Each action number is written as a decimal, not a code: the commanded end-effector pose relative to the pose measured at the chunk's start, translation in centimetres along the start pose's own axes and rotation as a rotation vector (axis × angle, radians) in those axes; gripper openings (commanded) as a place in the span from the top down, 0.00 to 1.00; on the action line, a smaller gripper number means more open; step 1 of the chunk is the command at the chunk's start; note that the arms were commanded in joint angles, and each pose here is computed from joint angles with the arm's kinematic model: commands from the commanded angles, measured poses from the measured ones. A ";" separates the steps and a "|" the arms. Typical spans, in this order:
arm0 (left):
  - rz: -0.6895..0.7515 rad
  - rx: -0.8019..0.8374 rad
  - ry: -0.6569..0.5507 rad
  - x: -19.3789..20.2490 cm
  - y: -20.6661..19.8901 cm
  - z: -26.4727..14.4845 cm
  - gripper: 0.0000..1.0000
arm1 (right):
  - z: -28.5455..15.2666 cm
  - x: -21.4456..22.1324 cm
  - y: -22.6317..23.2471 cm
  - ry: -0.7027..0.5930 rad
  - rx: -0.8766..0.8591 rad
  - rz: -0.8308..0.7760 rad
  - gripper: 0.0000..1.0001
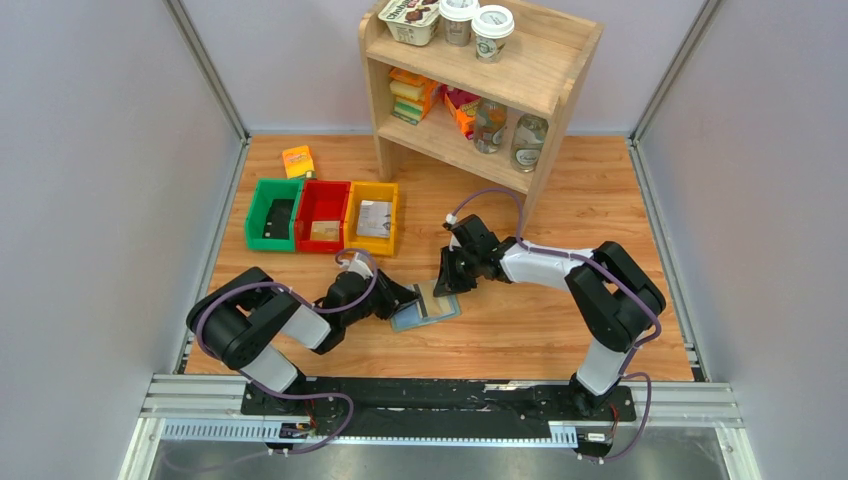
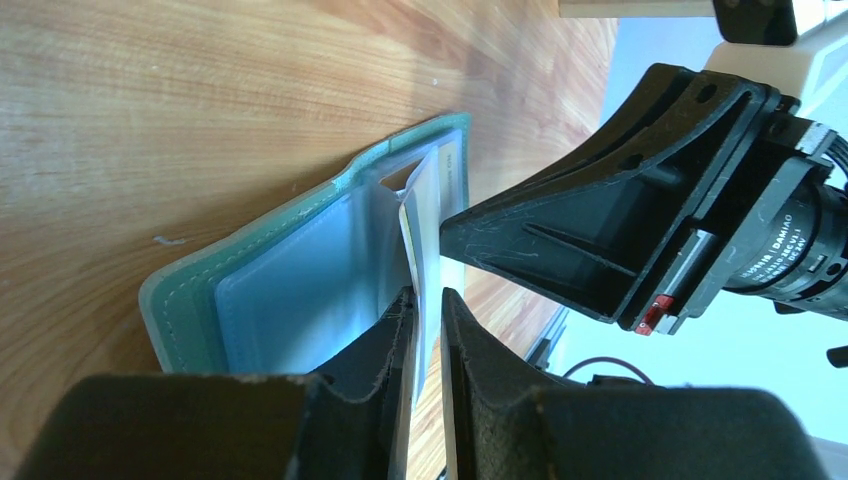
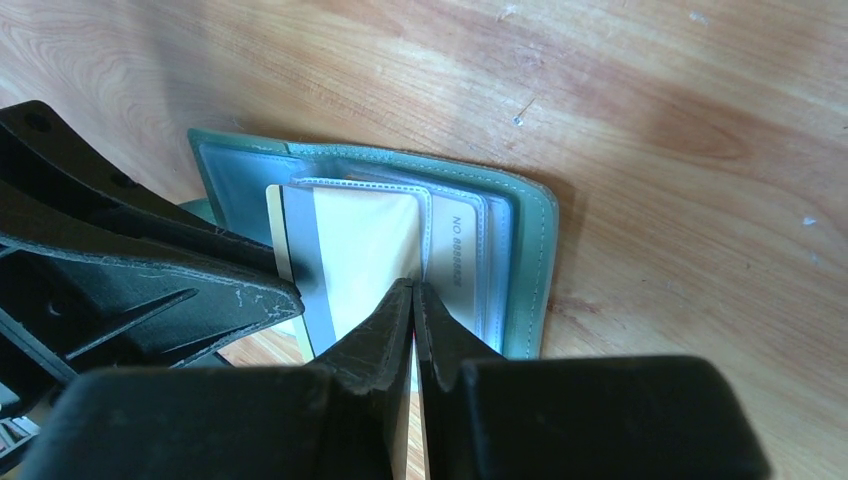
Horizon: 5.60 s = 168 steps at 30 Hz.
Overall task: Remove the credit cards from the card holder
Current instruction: Remove the credit card from the card holder.
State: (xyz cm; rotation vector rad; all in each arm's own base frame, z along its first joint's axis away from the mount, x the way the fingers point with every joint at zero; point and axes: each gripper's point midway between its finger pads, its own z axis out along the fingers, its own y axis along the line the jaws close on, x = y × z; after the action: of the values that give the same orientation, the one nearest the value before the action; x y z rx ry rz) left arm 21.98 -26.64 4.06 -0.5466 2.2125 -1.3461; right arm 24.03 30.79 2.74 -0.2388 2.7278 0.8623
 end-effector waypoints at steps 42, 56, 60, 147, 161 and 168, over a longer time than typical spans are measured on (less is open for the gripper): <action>0.020 -0.042 -0.005 0.1 -0.2 -0.9 0.67 | 1.0 3.5 -5.3 0.107 0.194 0.007 0.91; 0.087 -0.131 -0.080 -1.5 0.1 -2.7 0.62 | 0.9 3.5 -5.3 0.106 0.193 0.006 0.91; 0.096 -0.150 -0.082 -1.6 0.4 -2.8 0.60 | 1.0 3.6 -5.3 0.106 0.191 0.006 0.91; 0.083 0.245 -0.042 0.3 -4.8 -0.5 0.87 | 1.1 3.7 -5.4 0.115 0.194 0.008 0.93; 0.058 0.194 -0.065 0.2 -2.9 -1.6 0.93 | 1.1 3.7 -5.4 0.112 0.193 0.007 0.94; 0.070 0.118 -0.069 0.2 -1.5 -2.1 1.00 | 1.0 3.6 -5.3 0.108 0.192 0.005 0.94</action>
State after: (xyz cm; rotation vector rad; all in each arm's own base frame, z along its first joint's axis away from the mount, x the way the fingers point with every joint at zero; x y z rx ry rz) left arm 20.52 -25.87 4.56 -0.4967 2.1118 -1.3711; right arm 24.06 30.75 2.73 -0.2374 2.7368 0.8756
